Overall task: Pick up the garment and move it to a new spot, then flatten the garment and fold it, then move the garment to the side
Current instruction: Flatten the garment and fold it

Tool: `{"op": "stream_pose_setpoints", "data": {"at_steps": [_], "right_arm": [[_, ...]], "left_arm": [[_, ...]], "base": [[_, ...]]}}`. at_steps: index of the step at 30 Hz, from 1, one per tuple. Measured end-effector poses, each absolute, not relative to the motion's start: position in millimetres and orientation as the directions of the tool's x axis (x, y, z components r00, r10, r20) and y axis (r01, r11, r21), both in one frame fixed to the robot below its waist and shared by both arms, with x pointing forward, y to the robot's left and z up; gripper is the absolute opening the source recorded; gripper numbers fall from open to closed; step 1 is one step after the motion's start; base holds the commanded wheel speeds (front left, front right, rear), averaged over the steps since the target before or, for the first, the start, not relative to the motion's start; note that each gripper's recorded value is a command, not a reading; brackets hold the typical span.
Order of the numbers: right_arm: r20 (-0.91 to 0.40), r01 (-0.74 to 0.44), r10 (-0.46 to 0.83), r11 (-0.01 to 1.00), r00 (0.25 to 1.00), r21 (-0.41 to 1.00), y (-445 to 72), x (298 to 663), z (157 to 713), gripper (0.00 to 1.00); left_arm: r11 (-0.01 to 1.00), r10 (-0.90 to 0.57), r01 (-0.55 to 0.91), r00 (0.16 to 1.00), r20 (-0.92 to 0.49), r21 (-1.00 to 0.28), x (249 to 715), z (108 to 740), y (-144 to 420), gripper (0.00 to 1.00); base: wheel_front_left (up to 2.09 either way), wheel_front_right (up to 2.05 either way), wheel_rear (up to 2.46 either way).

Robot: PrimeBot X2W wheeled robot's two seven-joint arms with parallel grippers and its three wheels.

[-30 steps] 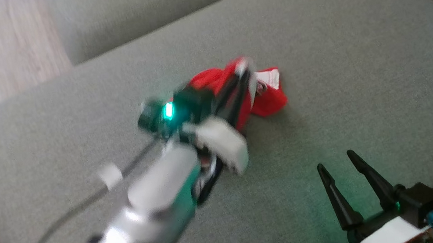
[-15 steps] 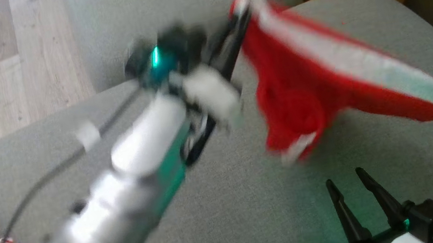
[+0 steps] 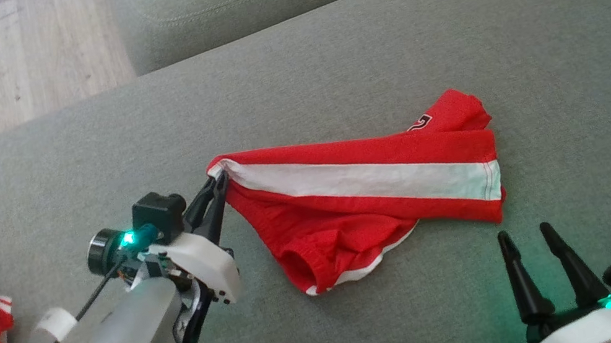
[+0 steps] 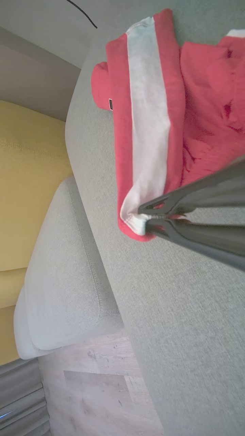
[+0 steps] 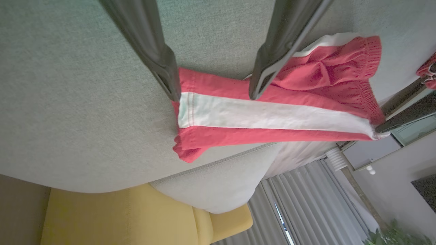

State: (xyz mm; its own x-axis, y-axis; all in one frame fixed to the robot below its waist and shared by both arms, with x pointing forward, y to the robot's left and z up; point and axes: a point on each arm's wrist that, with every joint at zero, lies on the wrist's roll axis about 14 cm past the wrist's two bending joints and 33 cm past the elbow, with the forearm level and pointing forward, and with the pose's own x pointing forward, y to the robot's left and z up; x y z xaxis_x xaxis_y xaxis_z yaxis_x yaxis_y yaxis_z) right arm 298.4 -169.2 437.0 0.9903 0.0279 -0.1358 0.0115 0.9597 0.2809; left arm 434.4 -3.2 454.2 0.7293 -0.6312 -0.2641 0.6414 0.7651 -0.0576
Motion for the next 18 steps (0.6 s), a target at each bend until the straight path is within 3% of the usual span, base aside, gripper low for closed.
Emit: {"op": "stream_pose_setpoints", "data": {"at_steps": [8, 18], "right_arm": [[-0.216, 0.07, 0.008, 0.933, 0.976, 0.352, -177, 325, 411, 1.0], [-0.238, 0.046, 0.06, 0.907, 0.97, 0.418, -162, 379, 408, 1.0]], "left_arm": [[0.812, -0.57, 0.583, 0.775, -0.272, -0.037, 449, 450, 27, 0.0], [0.821, -0.555, 0.57, 0.785, -0.277, -0.03, 456, 446, 36, 0.0]], "base": [[0.0, 0.0, 0.0], [0.0, 0.0, 0.0]]}}
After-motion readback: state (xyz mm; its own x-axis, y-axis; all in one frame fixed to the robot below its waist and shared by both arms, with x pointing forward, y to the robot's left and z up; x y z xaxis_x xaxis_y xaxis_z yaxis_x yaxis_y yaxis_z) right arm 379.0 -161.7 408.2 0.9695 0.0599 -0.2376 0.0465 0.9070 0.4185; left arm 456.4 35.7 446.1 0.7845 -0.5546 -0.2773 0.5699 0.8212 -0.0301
